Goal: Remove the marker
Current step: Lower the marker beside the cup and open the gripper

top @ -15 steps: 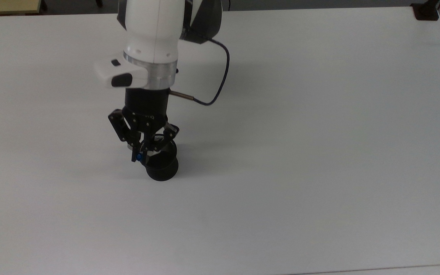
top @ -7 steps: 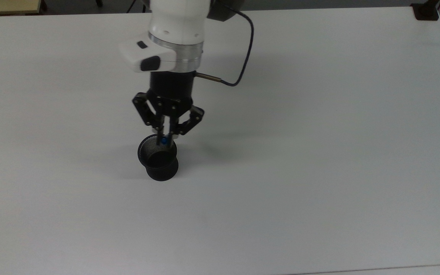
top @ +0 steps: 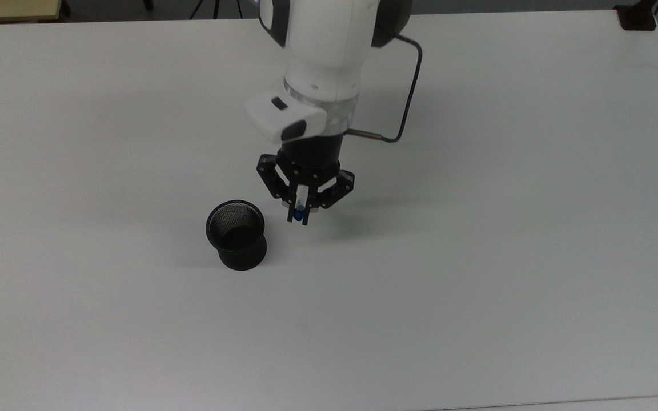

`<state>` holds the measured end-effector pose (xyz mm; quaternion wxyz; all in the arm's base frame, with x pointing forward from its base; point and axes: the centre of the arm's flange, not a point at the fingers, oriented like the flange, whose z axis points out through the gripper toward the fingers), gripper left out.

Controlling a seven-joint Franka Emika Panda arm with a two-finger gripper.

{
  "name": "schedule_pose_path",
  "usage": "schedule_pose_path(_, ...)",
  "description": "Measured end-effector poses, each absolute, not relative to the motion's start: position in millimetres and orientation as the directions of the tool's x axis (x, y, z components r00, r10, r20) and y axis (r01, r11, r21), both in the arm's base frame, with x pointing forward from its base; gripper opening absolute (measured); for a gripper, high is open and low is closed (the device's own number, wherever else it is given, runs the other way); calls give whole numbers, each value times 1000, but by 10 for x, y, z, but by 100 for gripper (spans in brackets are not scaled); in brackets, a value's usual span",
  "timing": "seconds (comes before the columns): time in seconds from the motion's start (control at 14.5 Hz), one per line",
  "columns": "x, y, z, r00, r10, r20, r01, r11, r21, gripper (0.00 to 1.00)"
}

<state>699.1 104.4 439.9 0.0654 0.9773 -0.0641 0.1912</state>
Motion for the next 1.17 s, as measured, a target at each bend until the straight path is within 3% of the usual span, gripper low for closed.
schedule_pose_path(0.34,7003,1331,3789,952,-54,303,-97,-987,129,17)
schedule_pose_path(0.69,7006,1388,3628,958,-44,283,-85,-987,136,21)
schedule_pose_path(0.96,6960,1695,3581,959,-23,284,-62,-990,129,60)
schedule_pose_path(1.1,6954,1718,3864,948,-50,313,-92,-989,118,89)
schedule_pose_path(1.17,6934,1659,4003,949,-61,310,-105,-986,126,99)
